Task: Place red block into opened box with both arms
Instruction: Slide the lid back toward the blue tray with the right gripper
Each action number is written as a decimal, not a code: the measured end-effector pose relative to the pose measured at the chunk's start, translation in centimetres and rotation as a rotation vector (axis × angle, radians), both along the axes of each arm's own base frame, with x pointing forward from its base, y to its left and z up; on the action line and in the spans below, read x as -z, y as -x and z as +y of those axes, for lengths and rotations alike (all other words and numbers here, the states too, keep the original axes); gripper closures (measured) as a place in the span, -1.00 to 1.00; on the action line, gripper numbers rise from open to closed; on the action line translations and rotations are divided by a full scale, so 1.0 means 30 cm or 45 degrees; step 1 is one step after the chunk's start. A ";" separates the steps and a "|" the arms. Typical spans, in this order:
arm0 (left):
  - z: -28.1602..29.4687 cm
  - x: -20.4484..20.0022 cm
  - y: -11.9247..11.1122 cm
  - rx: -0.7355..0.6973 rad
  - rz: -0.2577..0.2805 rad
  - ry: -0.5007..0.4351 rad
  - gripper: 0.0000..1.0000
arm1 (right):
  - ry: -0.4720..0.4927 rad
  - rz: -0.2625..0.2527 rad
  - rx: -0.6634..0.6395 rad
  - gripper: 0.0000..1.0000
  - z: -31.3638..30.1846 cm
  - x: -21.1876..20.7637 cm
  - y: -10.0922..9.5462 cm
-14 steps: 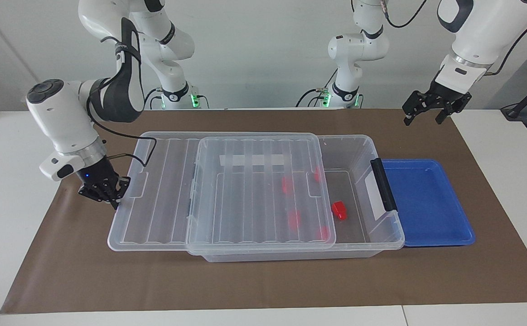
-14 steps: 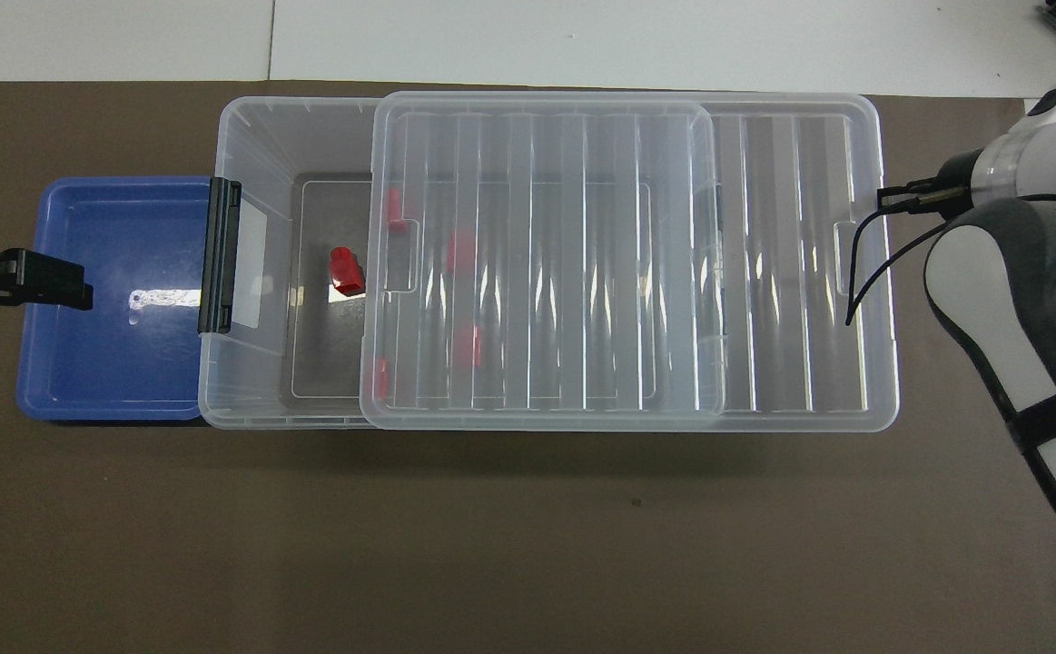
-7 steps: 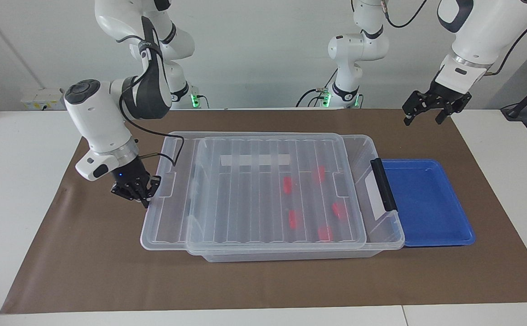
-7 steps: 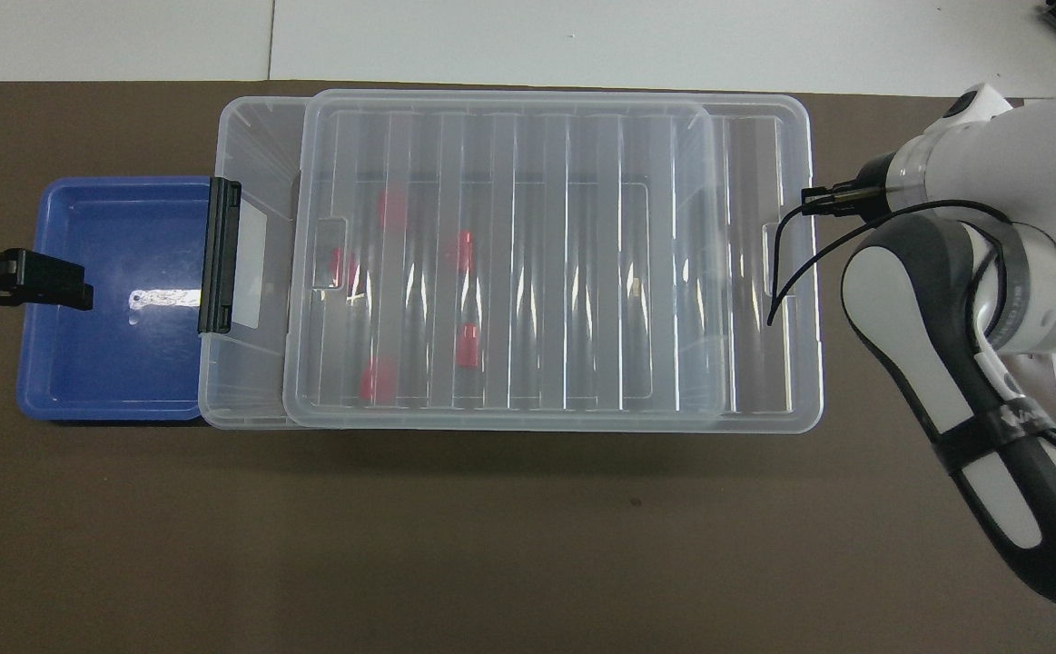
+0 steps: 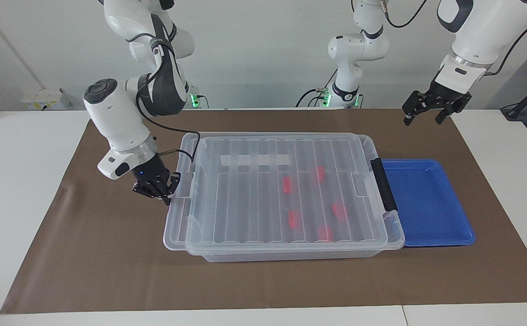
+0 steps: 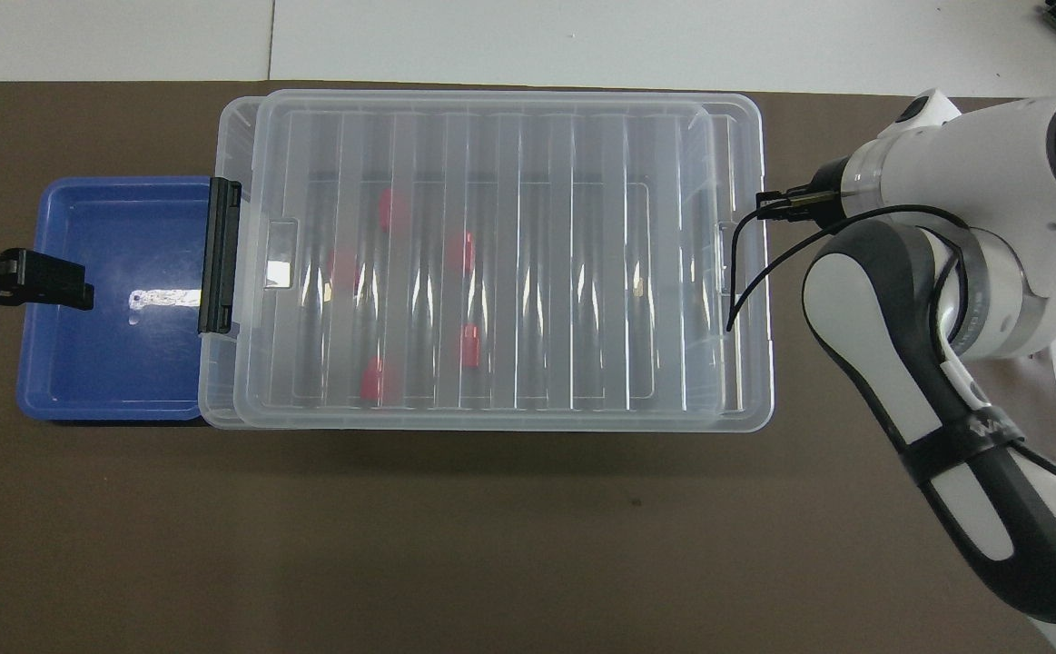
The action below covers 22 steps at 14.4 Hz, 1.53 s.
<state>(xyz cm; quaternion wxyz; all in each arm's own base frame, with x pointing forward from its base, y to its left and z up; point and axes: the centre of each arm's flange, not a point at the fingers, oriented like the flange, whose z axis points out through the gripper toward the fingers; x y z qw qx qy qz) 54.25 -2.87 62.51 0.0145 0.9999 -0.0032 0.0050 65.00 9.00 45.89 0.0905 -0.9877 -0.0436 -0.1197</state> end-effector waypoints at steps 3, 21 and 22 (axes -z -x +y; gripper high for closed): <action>0.000 0.000 0.000 0.000 -0.001 0.000 -1.00 | -0.038 0.006 0.010 0.98 0.014 0.001 0.002; 0.000 -0.001 0.000 0.000 -0.003 0.000 -1.00 | -0.130 0.038 0.051 0.98 0.028 0.019 0.011; 0.000 -0.001 0.000 0.000 -0.003 0.000 -1.00 | -0.132 0.041 0.061 0.87 0.027 0.020 0.011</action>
